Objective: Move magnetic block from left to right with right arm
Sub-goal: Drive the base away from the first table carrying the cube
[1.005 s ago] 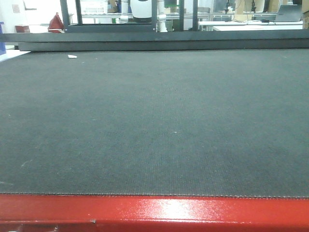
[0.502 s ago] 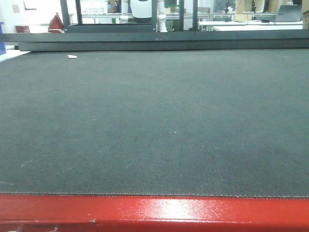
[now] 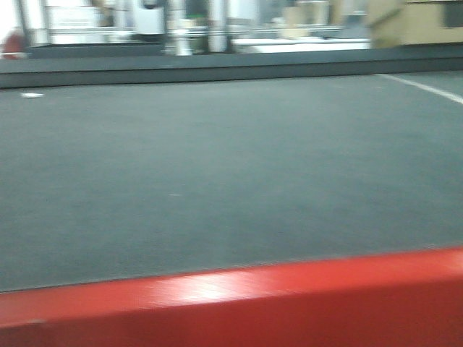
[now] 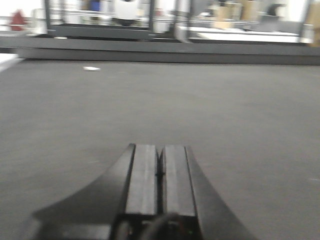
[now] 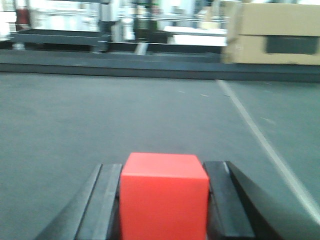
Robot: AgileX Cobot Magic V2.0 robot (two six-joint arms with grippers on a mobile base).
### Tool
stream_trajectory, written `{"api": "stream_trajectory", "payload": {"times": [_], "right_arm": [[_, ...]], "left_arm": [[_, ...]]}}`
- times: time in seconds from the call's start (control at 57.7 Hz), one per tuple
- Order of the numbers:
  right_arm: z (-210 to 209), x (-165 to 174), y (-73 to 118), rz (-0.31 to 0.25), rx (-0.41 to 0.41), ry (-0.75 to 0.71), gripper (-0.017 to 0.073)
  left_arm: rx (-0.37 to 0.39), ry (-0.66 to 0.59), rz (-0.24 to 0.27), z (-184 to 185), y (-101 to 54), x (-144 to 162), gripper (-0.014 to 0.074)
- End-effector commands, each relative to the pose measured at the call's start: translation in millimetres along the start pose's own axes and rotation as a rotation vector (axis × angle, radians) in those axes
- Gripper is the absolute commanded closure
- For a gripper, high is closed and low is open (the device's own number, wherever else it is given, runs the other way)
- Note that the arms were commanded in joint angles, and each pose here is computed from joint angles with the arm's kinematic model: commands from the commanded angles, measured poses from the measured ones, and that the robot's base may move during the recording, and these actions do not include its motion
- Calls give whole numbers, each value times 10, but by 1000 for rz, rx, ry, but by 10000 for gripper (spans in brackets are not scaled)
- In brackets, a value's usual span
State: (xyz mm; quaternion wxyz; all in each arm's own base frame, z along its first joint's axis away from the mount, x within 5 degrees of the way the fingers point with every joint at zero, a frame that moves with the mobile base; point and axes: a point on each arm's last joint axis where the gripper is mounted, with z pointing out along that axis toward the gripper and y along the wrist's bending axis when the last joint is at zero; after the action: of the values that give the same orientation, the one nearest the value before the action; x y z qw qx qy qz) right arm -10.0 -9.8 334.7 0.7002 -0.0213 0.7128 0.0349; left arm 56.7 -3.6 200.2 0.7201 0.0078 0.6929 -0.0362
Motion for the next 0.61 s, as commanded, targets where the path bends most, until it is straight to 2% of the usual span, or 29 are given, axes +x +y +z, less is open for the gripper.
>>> {"api": "stream_trajectory", "payload": {"times": [0.0, 0.589], "right_arm": [[-4, -138, 6, -17, 0, -89, 336], [-4, -138, 6, -17, 0, -89, 336]], "left_arm": [[-4, -87, -11, -9, 5, -55, 720], [-4, -87, -11, -9, 5, -55, 720]]}}
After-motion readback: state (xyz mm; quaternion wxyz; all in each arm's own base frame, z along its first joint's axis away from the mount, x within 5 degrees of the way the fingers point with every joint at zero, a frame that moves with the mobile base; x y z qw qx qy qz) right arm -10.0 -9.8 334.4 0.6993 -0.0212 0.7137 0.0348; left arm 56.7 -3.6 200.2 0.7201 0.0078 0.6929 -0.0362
